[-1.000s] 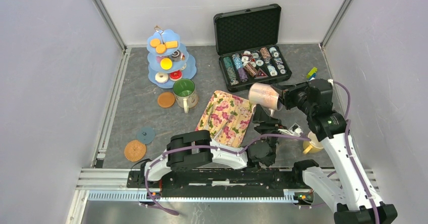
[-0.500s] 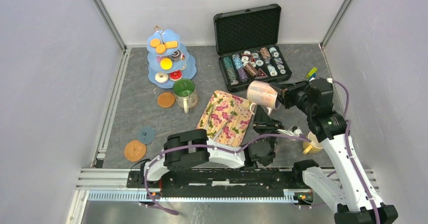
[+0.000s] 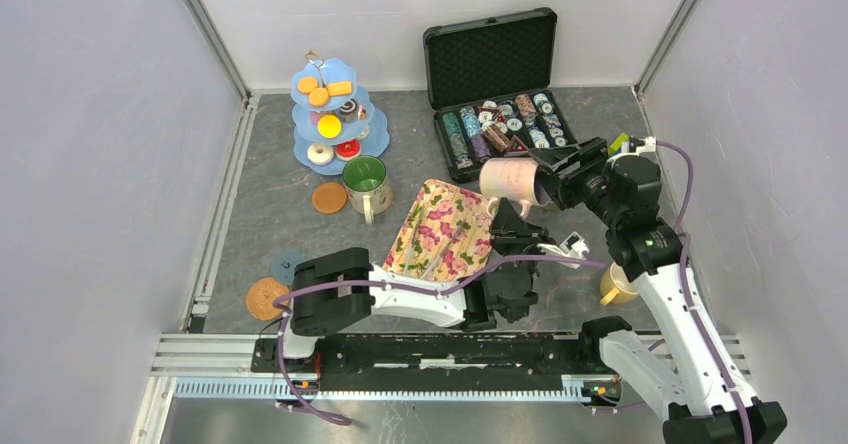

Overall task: Serve the afternoon tea
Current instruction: Pick up the cup at the center of the board, then place the cup on the coaster.

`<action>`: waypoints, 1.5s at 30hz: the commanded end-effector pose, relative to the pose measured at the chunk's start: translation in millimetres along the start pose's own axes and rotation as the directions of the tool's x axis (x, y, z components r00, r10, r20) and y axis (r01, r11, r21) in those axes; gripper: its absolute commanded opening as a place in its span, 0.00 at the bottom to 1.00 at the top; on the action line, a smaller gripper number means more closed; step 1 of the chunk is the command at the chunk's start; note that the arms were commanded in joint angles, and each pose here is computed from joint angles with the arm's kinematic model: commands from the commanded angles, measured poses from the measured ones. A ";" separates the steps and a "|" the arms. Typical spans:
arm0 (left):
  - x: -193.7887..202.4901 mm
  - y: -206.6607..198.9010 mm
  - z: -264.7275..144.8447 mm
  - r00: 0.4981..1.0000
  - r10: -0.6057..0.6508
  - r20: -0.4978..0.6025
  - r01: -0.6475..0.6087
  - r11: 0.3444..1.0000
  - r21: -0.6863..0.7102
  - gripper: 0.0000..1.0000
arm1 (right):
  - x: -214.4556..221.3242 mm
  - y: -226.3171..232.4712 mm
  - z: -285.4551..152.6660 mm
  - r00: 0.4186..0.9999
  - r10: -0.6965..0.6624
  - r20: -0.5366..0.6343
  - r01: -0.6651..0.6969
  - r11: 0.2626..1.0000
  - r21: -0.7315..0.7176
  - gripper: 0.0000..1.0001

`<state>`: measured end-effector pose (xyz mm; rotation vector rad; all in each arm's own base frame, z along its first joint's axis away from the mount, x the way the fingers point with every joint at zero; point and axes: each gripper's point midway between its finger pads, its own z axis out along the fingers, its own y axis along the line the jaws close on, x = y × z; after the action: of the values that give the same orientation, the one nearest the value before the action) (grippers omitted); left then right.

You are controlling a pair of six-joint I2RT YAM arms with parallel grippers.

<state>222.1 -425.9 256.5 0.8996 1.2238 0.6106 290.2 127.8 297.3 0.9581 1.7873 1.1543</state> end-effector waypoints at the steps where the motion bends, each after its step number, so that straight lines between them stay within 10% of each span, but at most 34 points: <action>1: -10.9 51.4 -1.7 0.969 -0.245 0.013 0.246 0.966 -0.078 0.02 | -6.3 6.2 6.6 0.994 -0.109 0.012 0.110 0.994 -0.015 0.74; 6: -8.2 56.7 -4.0 0.961 -0.278 0.001 0.278 0.959 -0.054 0.02 | -6.2 22.3 6.2 0.962 -0.274 -0.002 0.273 0.959 -0.070 0.98; 16: 7.8 70.5 -10.1 0.907 -0.419 -0.040 0.421 0.905 0.053 0.02 | -7.2 81.1 -20.5 0.711 -0.695 0.105 0.694 0.669 -0.268 0.98; 25: 40.0 113.1 -3.2 0.697 -0.701 -0.149 0.716 0.673 0.184 0.02 | -97.6 151.8 -92.4 0.420 -0.818 0.394 0.859 0.498 0.117 0.98; 34: 121.1 188.5 2.1 0.511 -0.839 -0.186 0.859 0.503 0.093 0.02 | -94.7 120.8 -85.6 0.450 -0.794 0.408 0.832 0.539 0.130 0.98; 45: 246.8 267.6 -22.6 0.494 -0.851 -0.175 0.802 0.524 -0.287 0.02 | -71.8 72.3 -45.3 0.509 -0.811 0.287 0.831 0.550 0.080 0.98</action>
<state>279.2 -112.4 330.2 0.1674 1.7453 0.0452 294.6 66.8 378.6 0.1216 1.6778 0.3635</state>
